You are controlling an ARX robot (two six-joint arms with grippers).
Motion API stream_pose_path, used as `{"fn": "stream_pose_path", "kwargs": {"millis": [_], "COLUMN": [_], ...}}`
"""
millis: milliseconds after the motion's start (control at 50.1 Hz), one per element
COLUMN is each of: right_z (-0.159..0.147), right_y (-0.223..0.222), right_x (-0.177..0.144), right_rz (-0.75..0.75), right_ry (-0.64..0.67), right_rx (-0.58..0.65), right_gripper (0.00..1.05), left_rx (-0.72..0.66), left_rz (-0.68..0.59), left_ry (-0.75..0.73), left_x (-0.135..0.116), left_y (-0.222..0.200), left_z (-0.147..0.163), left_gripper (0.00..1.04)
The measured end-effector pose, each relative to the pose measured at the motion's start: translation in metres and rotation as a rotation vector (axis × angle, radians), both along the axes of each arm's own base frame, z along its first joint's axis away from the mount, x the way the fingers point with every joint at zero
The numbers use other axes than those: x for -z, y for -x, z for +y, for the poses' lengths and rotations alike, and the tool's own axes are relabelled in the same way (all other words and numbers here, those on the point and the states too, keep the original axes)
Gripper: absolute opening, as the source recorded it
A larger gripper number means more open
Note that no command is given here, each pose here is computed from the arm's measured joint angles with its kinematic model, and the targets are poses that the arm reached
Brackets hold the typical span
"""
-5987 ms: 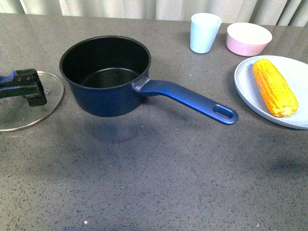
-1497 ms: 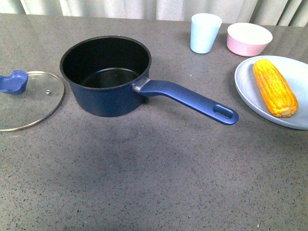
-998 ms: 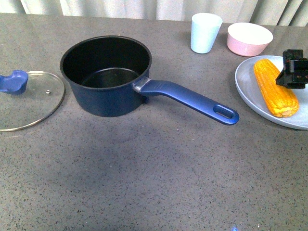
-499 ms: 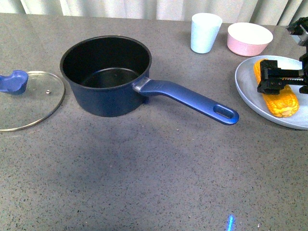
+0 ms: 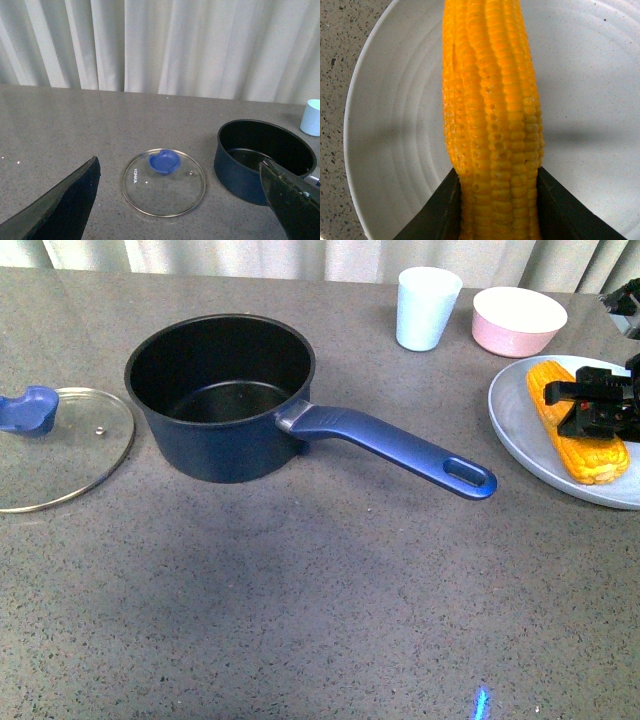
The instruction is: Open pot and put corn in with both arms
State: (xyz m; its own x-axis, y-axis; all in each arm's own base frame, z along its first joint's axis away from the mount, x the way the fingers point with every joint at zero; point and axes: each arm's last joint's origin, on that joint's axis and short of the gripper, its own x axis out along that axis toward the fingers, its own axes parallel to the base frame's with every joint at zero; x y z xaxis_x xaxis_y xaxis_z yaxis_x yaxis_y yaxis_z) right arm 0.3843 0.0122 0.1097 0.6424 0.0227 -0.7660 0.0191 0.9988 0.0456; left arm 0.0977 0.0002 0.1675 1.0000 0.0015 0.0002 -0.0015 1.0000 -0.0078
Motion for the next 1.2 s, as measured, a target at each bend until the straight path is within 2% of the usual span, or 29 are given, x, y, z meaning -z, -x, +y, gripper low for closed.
{"fn": "stream_pose_path", "kwargs": {"millis": [120,180,299,419,599,758,938,1197], "right_z": [-0.002,-0.002,0.005,0.043,0.123,0.182,0.222,0.248], "right_y": [0.013,0.017,0.019,0.006,-0.020,-0.026,-0.022,-0.021], "right_x": [-0.010,-0.021,-0.057,-0.091,-0.111,-0.114,-0.101,-0.079], "right_rz": [-0.012,-0.036,-0.126,-0.205,-0.225,-0.208,-0.166,-0.112], "right_ry": [-0.031,-0.041,-0.057,-0.100,-0.162,-0.198,-0.207,-0.199], "right_rx": [-0.009,-0.010,-0.031,-0.136,-0.336,-0.477,-0.564,-0.609], "right_gripper": [0.23,0.21,0.18,0.15,0.14,0.14,0.14,0.14], "left_rx": [0.000,0.000,0.000,0.000,0.000,0.000,0.000,0.000], "left_rz": [0.000,0.000,0.000,0.000,0.000,0.000,0.000,0.000], "left_ry": [0.000,0.000,0.000,0.000,0.000,0.000,0.000,0.000], "left_x": [0.000,0.000,0.000,0.000,0.000,0.000,0.000,0.000], "left_y": [0.000,0.000,0.000,0.000,0.000,0.000,0.000,0.000], "left_z": [0.000,0.000,0.000,0.000,0.000,0.000,0.000,0.000], "left_gripper": [0.96,0.96,0.96,0.96,0.96,0.96,0.96,0.96]}}
